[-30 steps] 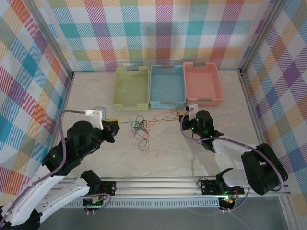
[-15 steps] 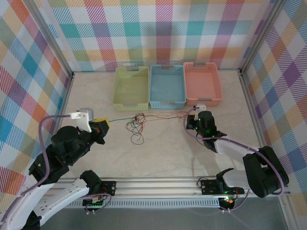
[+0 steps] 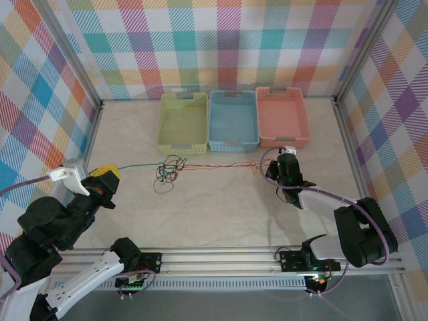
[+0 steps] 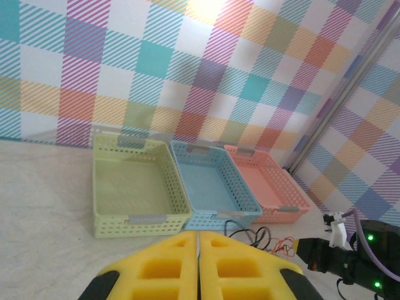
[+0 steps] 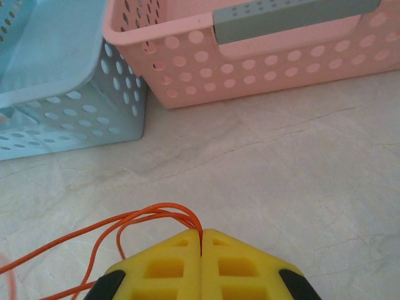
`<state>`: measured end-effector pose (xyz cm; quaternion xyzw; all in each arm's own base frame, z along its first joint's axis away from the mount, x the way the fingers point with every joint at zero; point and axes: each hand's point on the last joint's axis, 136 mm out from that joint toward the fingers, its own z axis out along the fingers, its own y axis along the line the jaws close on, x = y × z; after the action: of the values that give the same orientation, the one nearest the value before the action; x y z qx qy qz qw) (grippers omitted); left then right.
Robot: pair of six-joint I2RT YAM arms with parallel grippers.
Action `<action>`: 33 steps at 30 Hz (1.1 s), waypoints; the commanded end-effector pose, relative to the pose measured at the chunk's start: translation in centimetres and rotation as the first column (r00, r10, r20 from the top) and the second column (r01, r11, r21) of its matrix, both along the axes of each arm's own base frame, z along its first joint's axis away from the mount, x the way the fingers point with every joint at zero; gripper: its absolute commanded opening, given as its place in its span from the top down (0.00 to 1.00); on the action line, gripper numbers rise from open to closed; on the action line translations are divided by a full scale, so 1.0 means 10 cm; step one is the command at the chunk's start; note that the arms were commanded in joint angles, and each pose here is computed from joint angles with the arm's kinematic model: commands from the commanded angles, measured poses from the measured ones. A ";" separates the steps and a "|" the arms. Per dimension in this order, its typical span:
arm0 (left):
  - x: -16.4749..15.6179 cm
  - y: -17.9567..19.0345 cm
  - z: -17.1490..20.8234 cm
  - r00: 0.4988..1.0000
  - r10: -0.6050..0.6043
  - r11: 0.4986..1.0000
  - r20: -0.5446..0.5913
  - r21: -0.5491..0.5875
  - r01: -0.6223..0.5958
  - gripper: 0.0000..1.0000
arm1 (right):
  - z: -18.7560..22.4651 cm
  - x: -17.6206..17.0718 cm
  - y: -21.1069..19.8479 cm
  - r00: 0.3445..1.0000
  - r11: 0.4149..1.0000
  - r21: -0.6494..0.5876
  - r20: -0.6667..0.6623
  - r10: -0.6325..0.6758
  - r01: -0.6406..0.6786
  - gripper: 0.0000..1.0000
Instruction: Untangle the cables
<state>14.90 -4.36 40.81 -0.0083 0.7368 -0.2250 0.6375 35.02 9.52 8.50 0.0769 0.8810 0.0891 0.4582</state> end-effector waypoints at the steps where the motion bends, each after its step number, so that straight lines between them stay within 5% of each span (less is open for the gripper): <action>1: -0.07 0.20 0.17 0.996 0.069 0.998 0.056 0.001 -0.069 1.00 | 0.02 0.02 -0.16 0.997 0.996 -0.009 -0.002 -0.083 0.083 1.00; 14: -0.23 0.51 0.48 0.979 0.150 0.988 0.139 0.011 -0.153 1.00 | -0.04 0.00 -0.28 0.988 0.989 0.009 -0.036 -0.150 0.151 1.00; 20: -0.09 0.19 0.39 0.995 0.048 0.998 0.088 0.043 -0.052 1.00 | -0.02 0.02 -0.22 0.993 0.993 0.010 -0.032 -0.114 0.114 1.00; 25: 0.11 -0.27 0.24 0.996 -0.088 0.994 0.011 0.062 0.087 1.00 | 0.21 0.05 0.08 0.995 0.994 0.090 0.077 0.055 -0.062 0.96; 33: 0.43 -0.97 -0.13 0.955 -0.256 0.963 -0.152 0.045 0.265 1.00 | 0.82 -0.12 0.71 0.874 0.910 0.075 0.322 0.364 -0.407 0.67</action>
<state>19.16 -11.90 39.01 0.0837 0.7944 -0.2275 0.5570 34.76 13.08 12.94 0.0076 0.8405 0.1944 0.5056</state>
